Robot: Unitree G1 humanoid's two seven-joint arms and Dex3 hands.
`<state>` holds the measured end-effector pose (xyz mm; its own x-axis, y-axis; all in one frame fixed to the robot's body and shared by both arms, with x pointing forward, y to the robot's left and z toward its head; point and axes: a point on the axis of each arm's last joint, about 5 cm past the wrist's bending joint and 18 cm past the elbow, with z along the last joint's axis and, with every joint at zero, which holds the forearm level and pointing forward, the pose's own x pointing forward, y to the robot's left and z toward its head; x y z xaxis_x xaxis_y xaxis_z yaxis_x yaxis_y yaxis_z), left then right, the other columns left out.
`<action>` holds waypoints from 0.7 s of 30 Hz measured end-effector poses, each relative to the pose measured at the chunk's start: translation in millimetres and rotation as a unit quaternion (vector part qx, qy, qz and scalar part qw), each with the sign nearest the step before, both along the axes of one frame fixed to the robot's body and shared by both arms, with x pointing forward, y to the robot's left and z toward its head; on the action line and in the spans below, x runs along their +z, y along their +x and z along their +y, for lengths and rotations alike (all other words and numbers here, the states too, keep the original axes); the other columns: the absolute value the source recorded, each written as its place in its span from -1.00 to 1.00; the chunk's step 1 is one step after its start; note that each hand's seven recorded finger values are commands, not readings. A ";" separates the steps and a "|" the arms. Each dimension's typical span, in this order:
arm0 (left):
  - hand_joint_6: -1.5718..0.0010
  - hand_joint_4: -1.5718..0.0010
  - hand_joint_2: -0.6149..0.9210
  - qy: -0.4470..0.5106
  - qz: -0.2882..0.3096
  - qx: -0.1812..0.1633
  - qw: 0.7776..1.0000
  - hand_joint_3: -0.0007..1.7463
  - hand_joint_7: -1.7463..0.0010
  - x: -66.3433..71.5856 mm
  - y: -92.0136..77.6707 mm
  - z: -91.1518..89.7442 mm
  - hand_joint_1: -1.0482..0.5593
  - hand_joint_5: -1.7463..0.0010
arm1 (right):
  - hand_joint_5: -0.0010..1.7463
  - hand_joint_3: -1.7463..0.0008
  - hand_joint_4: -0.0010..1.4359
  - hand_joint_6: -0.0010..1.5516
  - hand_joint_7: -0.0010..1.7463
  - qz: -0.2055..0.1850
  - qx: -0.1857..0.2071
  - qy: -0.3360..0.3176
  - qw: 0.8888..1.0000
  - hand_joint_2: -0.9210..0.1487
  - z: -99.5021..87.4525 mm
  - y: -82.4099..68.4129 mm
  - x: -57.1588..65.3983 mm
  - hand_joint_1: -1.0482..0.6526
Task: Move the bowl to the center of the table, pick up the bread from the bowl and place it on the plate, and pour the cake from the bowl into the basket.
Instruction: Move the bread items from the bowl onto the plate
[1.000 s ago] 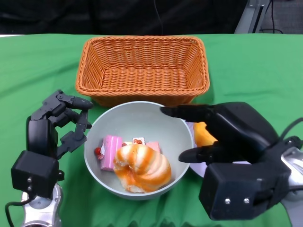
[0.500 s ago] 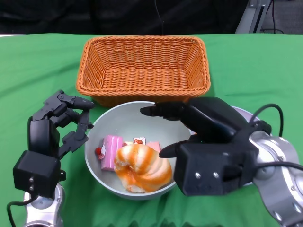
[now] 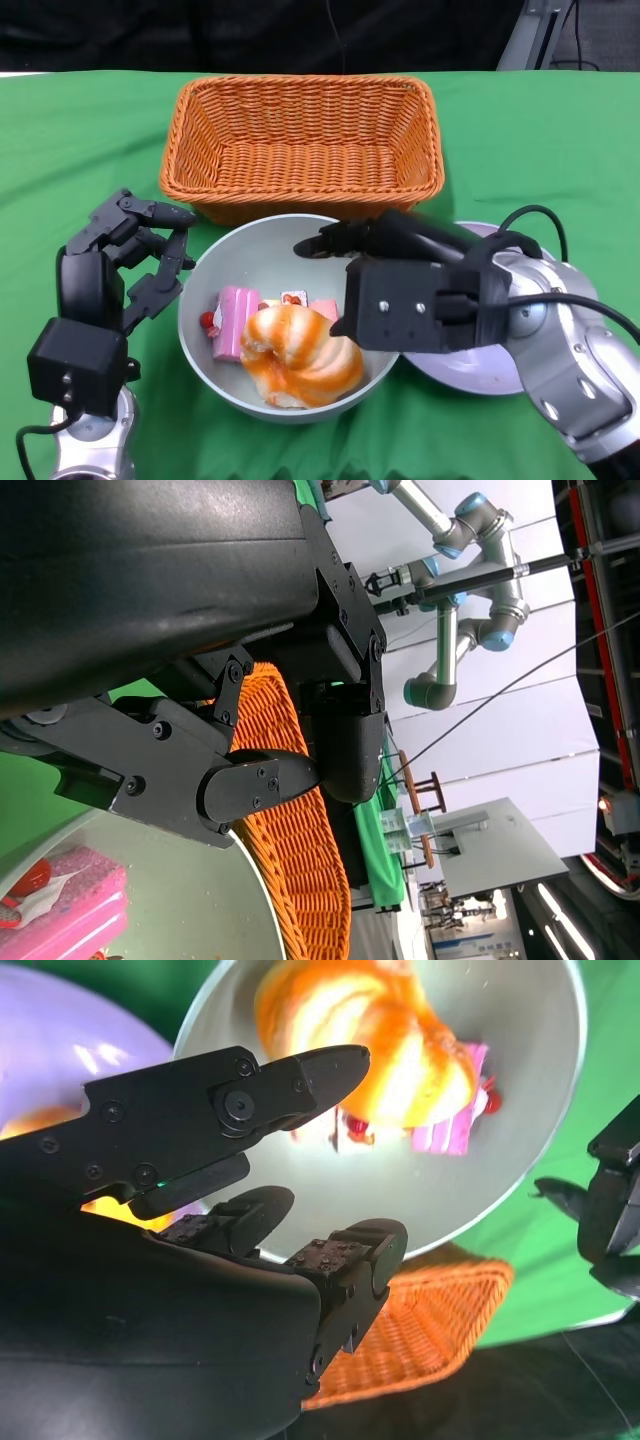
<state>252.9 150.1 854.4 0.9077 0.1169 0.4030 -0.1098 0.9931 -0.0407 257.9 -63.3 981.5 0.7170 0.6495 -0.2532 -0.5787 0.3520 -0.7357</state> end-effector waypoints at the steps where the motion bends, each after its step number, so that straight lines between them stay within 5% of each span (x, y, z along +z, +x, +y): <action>1: -0.04 0.00 0.93 0.000 0.000 0.001 1.000 -0.41 -0.31 0.0 0.0 -0.1 0.11 -0.76 | -0.99 0.95 -0.26 -0.51 -1.00 0.004 0.001 0.000 1.000 -1.00 1.0 0.1 0.2 -0.52; 10: -0.02 -0.01 0.96 0.004 -0.001 0.020 1.000 -0.47 -0.36 0.3 0.3 -0.8 0.10 -0.79 | -0.95 0.91 -0.19 -0.53 -0.99 0.025 0.012 -0.011 1.000 -1.00 6.2 2.7 3.6 -0.57; 21: -0.02 -0.03 0.89 -0.012 -0.005 0.031 0.999 -0.36 -0.39 4.2 4.4 1.8 0.07 -0.78 | -1.00 0.80 -0.49 -0.62 -1.00 0.052 0.025 -0.045 0.997 -1.00 11.7 7.0 0.7 -0.65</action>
